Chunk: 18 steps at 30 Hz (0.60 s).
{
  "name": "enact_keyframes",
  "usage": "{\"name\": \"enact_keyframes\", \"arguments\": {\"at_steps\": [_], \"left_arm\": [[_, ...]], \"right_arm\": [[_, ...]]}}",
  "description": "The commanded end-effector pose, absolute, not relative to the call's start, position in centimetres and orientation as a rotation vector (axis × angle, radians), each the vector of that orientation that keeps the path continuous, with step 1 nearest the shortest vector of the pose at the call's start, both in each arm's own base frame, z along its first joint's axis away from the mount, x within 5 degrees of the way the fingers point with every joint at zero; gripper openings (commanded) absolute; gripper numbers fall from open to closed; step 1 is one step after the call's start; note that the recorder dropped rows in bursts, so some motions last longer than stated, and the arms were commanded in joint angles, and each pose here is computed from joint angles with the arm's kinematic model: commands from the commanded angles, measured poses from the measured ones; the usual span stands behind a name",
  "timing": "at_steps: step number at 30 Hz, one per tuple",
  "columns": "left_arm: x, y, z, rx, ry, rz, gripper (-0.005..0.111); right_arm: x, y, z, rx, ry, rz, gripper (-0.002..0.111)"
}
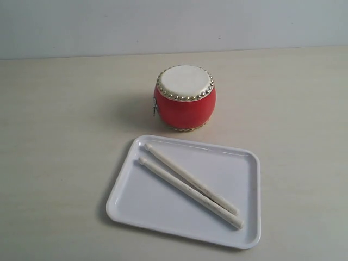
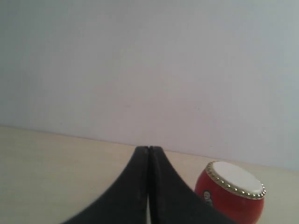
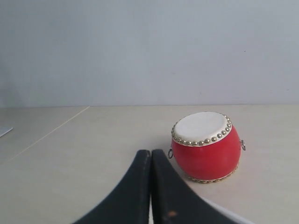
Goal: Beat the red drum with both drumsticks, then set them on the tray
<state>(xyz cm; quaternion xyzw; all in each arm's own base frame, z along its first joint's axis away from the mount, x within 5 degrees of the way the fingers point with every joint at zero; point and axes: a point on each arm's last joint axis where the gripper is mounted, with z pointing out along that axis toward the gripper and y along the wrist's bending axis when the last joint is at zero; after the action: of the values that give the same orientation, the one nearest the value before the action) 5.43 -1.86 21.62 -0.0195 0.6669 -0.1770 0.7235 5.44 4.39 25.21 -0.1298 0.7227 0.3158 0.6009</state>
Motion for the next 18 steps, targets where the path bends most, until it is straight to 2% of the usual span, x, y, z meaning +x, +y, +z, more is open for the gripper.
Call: {"name": "enact_keyframes", "arguments": {"at_steps": [1,8,10,13,14,18], "left_arm": [[5.5,-1.4,21.6,-0.135,1.462,-0.407,0.0],[5.4,-1.2,22.1,-0.414,1.376,-0.715,0.0],[5.4,-1.4,22.2,-0.387,1.371,-0.718,0.0],[5.3,-1.4,22.3,-0.176,1.376,-0.493,0.0],[5.4,-1.2,22.4,-0.099,1.364,-0.355,0.0],[5.6,-0.1,21.7,-0.086,1.443,-0.113,0.0]], "right_arm": [[5.4,4.3,25.3,-0.296,1.659,0.731,0.0],[5.4,4.3,25.3,-0.292,1.66,0.736,0.0],[5.4,4.3,25.3,-0.292,1.66,0.736,0.0],[5.4,4.3,25.3,-0.292,1.66,0.736,0.0],[5.4,4.3,25.3,-0.292,1.66,0.736,0.0],[5.4,4.3,25.3,-0.292,1.66,0.736,0.0]]}}
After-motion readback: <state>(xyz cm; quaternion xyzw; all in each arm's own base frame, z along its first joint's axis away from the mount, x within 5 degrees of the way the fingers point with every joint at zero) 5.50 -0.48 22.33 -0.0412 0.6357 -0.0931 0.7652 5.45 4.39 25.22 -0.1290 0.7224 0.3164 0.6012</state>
